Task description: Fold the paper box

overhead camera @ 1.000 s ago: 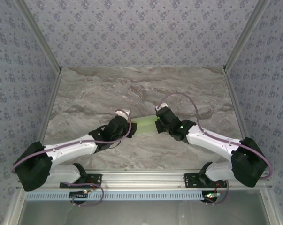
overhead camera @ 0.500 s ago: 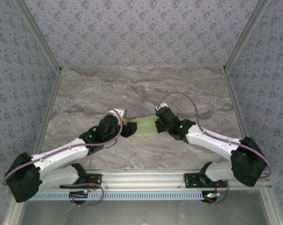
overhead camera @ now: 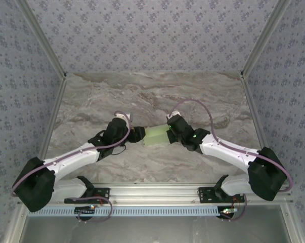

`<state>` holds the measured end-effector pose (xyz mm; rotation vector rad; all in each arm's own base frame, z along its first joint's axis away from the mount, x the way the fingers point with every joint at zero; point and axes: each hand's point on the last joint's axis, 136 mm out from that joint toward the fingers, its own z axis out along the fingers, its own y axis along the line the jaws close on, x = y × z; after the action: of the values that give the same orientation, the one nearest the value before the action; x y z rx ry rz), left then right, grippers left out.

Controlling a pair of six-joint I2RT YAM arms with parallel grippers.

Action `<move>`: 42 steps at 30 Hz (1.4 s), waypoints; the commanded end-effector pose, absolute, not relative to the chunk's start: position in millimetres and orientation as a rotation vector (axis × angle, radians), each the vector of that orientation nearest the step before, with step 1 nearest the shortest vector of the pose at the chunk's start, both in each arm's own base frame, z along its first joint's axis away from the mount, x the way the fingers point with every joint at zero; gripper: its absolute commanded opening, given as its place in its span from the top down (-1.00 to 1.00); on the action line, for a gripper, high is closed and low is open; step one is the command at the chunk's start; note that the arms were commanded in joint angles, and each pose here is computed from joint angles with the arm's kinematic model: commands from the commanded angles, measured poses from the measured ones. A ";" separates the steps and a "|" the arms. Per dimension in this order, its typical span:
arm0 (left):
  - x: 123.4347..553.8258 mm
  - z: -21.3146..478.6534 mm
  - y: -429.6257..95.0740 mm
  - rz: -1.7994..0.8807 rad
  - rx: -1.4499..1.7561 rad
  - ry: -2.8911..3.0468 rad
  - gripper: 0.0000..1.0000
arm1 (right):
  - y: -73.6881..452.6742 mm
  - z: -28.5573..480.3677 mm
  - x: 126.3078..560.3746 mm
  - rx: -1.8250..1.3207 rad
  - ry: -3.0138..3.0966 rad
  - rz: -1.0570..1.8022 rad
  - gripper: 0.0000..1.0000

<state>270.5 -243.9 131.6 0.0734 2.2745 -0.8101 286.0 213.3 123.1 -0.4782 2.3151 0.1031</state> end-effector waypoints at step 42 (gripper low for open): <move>260.2 91.3 -249.0 -0.797 0.111 2.388 -0.13 | 211.3 171.9 285.8 -0.498 2.323 0.307 0.11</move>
<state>269.3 -255.9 113.4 0.0841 2.3079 -0.8652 283.8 205.5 158.6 -0.4813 2.3217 0.2010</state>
